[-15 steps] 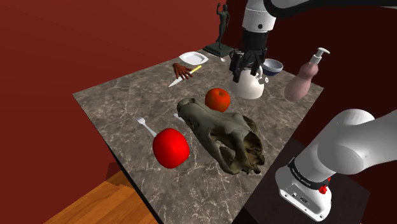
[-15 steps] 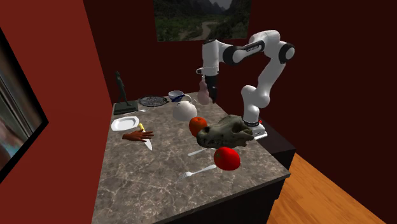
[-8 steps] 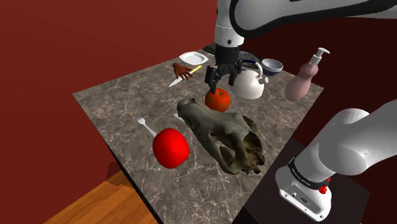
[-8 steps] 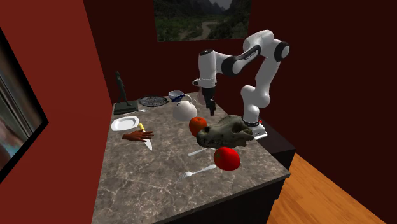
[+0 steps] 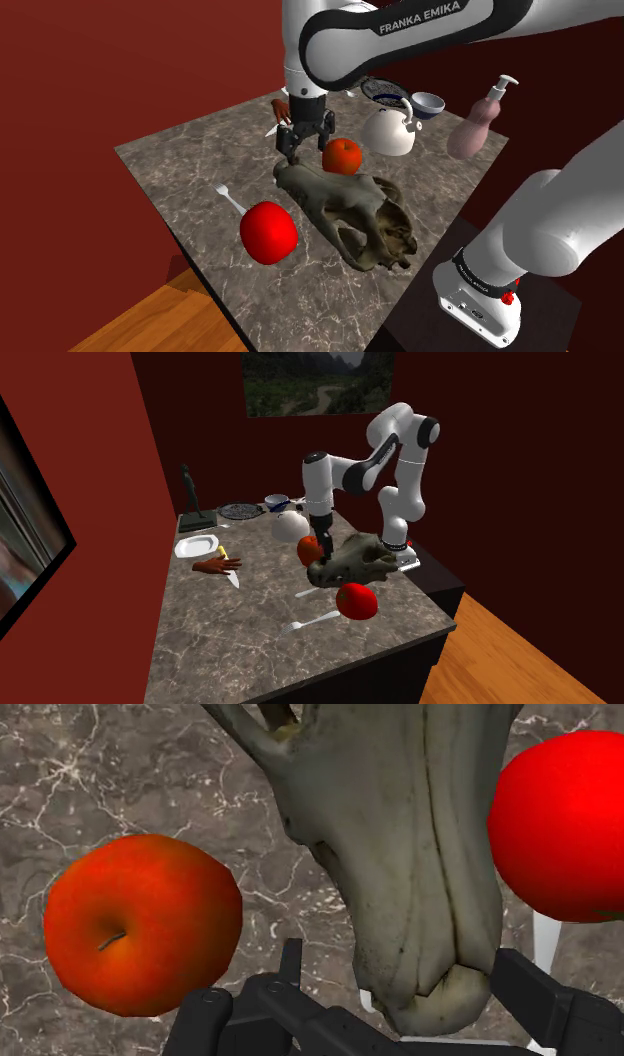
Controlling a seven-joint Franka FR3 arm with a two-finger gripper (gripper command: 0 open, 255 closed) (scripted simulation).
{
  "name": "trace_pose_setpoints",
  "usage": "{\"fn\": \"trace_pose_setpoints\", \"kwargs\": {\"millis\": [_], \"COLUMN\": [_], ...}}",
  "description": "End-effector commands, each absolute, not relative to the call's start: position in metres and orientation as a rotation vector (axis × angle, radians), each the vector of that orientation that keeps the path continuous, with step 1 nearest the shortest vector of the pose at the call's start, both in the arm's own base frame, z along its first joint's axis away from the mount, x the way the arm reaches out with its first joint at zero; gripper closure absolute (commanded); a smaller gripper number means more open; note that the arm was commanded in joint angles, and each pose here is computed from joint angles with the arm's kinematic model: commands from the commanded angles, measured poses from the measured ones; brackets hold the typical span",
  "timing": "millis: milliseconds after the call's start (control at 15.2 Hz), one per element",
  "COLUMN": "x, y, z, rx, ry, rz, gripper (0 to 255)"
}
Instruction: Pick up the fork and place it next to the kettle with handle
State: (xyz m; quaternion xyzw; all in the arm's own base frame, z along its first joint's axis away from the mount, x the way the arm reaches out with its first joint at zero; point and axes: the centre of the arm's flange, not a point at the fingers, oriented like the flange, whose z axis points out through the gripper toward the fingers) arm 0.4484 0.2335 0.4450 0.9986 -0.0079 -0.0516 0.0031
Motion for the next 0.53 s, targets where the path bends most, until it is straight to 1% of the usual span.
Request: {"fn": "trace_pose_setpoints", "kwargs": {"millis": [0,462], "x": [0.459,0.496], "y": [0.254,0.328], "z": [0.433,0.391], "rx": [3.131,3.129], "ry": [-0.013,0.029], "rz": [-0.169,-0.183], "gripper": [0,0]}}
